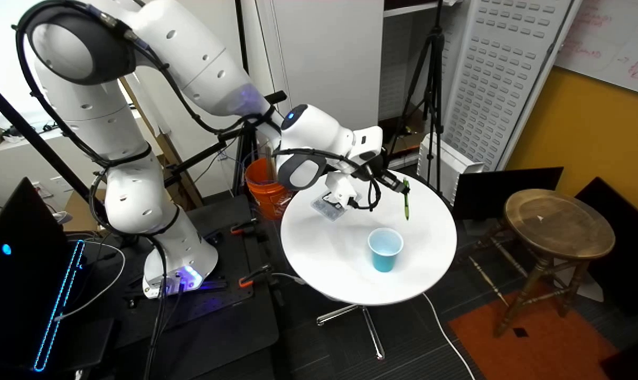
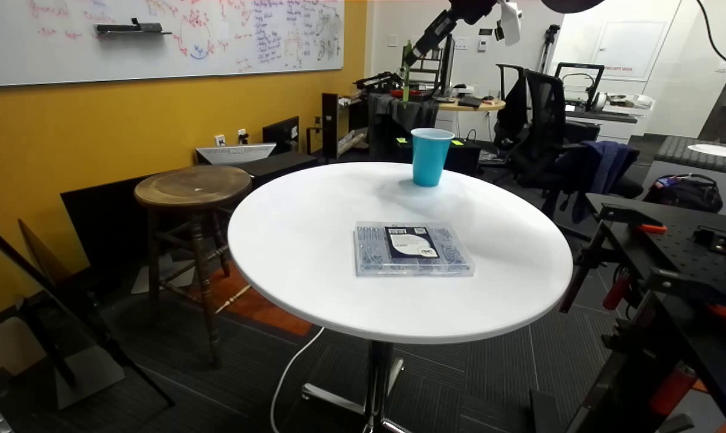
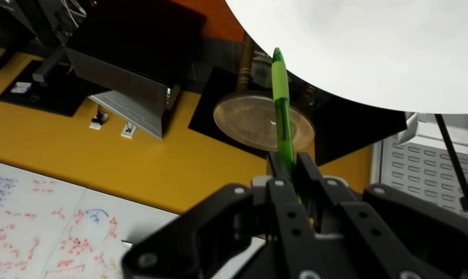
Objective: Remove the green pen from the light blue cup
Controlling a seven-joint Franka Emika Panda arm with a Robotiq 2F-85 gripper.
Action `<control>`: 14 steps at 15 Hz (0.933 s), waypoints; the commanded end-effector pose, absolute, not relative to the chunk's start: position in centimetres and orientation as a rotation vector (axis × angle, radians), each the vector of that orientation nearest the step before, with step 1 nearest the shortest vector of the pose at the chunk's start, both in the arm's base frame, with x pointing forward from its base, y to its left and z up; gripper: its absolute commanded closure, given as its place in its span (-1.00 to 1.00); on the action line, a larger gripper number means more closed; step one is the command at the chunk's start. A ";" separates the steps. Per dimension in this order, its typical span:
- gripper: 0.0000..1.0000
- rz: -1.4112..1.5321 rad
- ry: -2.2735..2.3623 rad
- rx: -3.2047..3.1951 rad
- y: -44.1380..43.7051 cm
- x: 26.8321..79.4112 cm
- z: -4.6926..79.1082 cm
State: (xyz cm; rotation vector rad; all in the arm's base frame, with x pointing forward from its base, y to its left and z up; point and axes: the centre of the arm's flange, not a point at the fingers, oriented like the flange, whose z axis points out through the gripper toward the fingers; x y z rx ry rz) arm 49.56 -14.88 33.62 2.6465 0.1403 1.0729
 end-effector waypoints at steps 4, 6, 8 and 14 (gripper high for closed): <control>0.94 1.096 0.295 2.697 -9.3 54.7 33.4; 0.94 1.047 0.343 2.734 -7.8 56.1 33.0; 0.94 0.981 0.369 2.761 -6.4 57.6 32.4; 0.94 0.681 0.317 2.908 -5.2 59.8 30.1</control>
